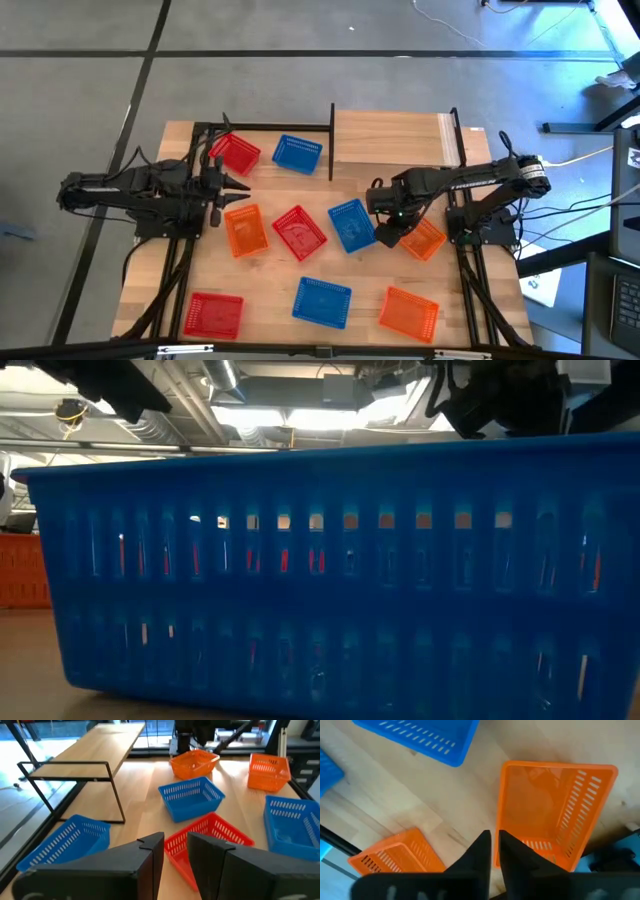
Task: Stack baskets on shelf by color
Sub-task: Put the top right orange bin on the shelf
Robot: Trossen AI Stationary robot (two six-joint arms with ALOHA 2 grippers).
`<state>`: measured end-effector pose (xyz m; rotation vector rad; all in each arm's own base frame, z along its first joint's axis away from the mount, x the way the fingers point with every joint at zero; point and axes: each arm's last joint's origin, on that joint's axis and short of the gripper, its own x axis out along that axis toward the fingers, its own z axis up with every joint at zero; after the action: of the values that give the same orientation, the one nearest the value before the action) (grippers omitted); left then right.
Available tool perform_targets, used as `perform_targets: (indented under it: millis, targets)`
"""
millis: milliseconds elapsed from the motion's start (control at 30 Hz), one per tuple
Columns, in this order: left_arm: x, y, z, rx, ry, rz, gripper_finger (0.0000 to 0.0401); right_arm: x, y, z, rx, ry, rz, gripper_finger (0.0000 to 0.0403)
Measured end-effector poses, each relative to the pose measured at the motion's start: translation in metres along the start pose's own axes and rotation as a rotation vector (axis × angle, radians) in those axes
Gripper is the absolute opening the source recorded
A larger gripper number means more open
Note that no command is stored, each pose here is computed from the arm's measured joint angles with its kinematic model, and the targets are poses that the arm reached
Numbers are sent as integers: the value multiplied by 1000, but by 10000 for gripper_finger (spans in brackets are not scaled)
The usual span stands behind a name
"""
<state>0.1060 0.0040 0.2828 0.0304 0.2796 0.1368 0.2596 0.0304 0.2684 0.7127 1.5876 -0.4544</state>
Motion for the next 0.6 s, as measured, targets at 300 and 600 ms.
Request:
perform_targets:
  millis: [300,600]
  targets:
    - [-5,1,14,-3,38,0,77,0,0,1,-3,0,2,26]
    - [-9,2,29,2,72,0,77,2,2,1,-53,11,-2,106]
